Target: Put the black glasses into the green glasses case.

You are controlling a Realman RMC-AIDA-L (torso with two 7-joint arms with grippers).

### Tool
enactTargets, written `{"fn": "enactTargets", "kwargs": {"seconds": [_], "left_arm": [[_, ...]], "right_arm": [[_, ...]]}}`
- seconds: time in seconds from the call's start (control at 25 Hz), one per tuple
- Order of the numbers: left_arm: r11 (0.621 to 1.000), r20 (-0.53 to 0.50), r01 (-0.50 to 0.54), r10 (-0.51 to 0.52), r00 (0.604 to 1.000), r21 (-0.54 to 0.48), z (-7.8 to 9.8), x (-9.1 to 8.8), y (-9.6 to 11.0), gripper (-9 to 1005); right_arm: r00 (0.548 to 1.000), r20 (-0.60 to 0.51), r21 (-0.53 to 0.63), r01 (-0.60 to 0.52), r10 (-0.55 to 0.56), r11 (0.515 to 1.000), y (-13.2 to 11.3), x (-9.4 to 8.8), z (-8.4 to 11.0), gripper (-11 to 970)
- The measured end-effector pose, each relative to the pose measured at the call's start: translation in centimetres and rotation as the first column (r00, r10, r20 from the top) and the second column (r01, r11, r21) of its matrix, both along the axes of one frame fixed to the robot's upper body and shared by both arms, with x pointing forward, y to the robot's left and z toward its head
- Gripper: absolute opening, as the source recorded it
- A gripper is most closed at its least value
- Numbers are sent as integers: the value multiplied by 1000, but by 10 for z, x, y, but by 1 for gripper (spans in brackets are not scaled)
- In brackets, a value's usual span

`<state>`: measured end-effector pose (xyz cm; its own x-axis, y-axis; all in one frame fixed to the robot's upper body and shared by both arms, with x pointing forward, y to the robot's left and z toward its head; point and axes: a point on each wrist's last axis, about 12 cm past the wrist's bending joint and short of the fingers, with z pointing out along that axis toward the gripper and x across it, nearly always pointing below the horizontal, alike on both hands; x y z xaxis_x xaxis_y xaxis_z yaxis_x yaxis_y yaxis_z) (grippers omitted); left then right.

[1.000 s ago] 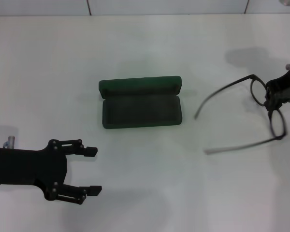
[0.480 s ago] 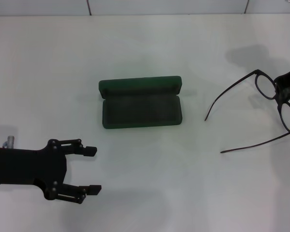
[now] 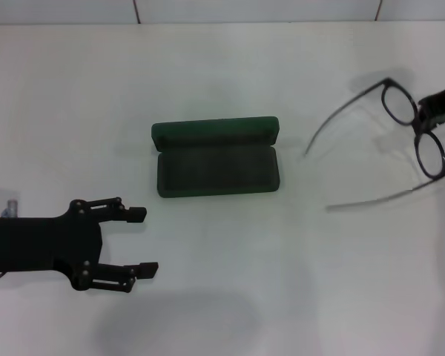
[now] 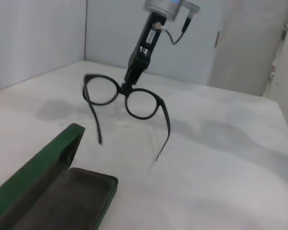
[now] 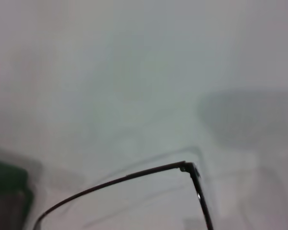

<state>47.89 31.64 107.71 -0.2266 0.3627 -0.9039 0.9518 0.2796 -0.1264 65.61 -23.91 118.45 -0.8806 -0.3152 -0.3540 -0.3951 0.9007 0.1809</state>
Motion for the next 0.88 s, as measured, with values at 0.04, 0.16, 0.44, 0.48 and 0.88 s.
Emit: {"fn": "enactTargets", "kwargs": {"seconds": [0.04, 0.16, 0.44, 0.48, 0.88], "left_arm": [[1000, -7, -2, 2, 1000, -3, 0, 0, 0, 871], [1000, -31, -6, 6, 1000, -12, 0, 1, -3, 870], [998, -91, 17, -22, 996, -59, -5, 5, -19, 869], [997, -101, 23, -30, 994, -72, -6, 5, -22, 869], [983, -101, 71, -89, 991, -172, -12, 19, -60, 868]], "right_arm": [[1000, 25, 50, -3, 1, 999, -4, -1, 2, 55], [994, 108, 191, -49, 28, 980, -14, -5, 6, 56], [949, 312, 378, -168, 45, 910, -34, -15, 4, 56], [940, 339, 401, -187, 44, 897, -35, -17, 4, 56], [849, 522, 544, -409, 86, 733, -14, -26, -6, 56]]}}
